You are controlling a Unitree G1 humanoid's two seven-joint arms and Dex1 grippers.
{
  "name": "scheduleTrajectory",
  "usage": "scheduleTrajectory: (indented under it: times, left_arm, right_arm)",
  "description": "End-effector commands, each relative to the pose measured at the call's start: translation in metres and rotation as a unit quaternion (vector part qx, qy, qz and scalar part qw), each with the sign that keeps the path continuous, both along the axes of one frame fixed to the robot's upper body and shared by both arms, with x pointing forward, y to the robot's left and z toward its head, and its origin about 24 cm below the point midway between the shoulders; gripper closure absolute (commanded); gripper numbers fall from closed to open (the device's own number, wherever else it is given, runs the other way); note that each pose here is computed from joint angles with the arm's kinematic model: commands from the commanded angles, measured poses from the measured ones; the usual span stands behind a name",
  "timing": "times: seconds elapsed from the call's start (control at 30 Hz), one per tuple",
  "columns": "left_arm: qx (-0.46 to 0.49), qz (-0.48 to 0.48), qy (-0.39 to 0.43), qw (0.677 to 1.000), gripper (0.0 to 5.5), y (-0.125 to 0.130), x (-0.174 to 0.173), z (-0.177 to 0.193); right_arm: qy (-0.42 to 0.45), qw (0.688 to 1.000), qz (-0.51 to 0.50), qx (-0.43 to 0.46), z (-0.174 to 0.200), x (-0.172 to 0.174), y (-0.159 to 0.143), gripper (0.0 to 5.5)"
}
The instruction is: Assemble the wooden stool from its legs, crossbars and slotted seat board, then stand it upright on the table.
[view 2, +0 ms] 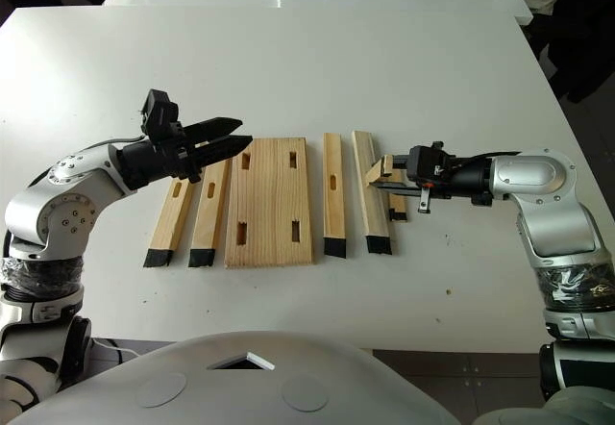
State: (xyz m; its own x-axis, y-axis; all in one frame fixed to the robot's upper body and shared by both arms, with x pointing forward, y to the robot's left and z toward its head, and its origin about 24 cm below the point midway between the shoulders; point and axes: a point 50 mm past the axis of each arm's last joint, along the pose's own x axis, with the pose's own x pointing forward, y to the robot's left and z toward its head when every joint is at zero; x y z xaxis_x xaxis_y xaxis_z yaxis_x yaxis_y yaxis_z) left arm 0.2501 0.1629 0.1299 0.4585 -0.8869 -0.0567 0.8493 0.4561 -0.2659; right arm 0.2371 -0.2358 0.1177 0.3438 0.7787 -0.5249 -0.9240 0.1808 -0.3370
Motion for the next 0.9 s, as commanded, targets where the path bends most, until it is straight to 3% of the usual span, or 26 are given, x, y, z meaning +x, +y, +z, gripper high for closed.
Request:
scheduleTrajectory:
  times: [0.03, 0.43, 0.9]
  left_arm:
    - [0.002, -0.004, -0.003, 1.000, 3.14, -0.001, -0.001, 0.005]
    - [0.003, -0.007, -0.006, 1.000, 3.14, -0.002, 0.002, 0.007]
    - [0.011, -0.012, -0.002, 1.000, 3.14, -0.004, 0.001, 0.006]
  right_arm:
    - [-0.038, 0.999, -0.009, -0.008, 0.007, 0.006, -0.003, 4.19]
    - [-0.034, 0.999, 0.006, -0.027, -0.012, -0.001, -0.004, 4.19]
    - [0.058, 0.998, -0.003, -0.003, -0.020, -0.016, -0.004, 4.20]
